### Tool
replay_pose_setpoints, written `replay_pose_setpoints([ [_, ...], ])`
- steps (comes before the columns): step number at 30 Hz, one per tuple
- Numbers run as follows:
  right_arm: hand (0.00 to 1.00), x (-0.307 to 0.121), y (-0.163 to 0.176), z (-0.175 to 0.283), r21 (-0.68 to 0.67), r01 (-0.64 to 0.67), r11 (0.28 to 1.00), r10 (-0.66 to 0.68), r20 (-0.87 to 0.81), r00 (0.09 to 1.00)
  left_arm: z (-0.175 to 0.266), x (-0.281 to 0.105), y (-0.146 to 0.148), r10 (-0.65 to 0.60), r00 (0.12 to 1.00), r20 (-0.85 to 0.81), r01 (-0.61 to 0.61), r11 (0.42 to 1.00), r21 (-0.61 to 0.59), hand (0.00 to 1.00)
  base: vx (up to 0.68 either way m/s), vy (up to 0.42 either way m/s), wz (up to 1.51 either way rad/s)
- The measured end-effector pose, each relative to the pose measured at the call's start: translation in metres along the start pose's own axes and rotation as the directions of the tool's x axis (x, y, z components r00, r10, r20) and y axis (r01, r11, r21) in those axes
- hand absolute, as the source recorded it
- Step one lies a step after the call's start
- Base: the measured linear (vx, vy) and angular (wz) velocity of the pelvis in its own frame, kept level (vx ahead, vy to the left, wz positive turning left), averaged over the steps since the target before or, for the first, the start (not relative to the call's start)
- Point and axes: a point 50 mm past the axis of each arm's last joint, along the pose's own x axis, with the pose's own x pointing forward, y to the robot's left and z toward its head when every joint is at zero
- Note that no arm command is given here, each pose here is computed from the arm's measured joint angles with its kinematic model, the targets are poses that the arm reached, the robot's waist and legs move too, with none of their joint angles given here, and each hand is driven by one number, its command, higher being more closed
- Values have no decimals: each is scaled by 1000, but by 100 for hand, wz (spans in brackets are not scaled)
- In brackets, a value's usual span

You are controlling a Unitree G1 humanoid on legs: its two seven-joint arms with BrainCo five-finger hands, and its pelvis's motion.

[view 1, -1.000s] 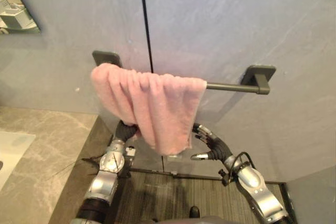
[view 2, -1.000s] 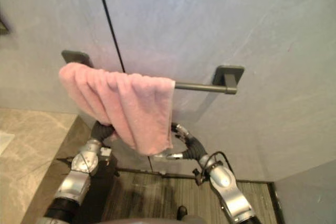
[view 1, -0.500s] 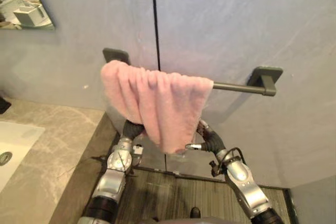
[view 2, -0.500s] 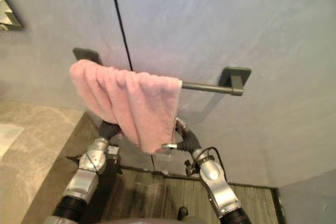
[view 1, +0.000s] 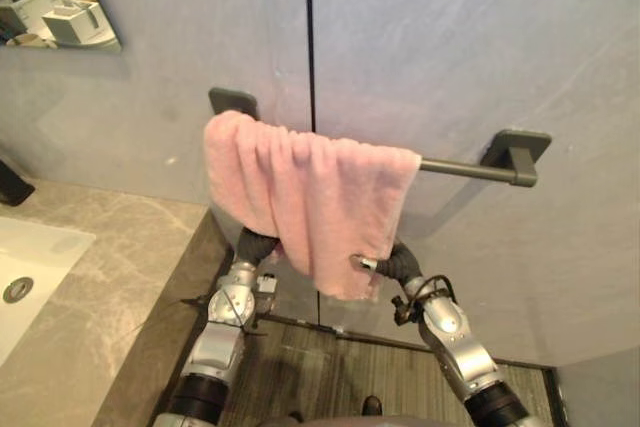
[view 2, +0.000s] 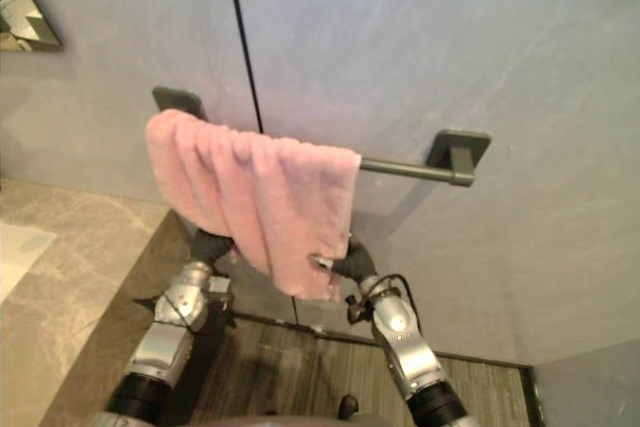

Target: Organize washtable

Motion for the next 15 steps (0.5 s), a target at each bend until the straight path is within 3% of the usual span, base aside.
replay_pose_setpoints([
  [15, 100, -12, -35, 1, 64, 198, 978, -199, 12, 980, 8, 1, 1, 34, 998, 44, -32, 999, -44, 100, -11, 2, -2],
])
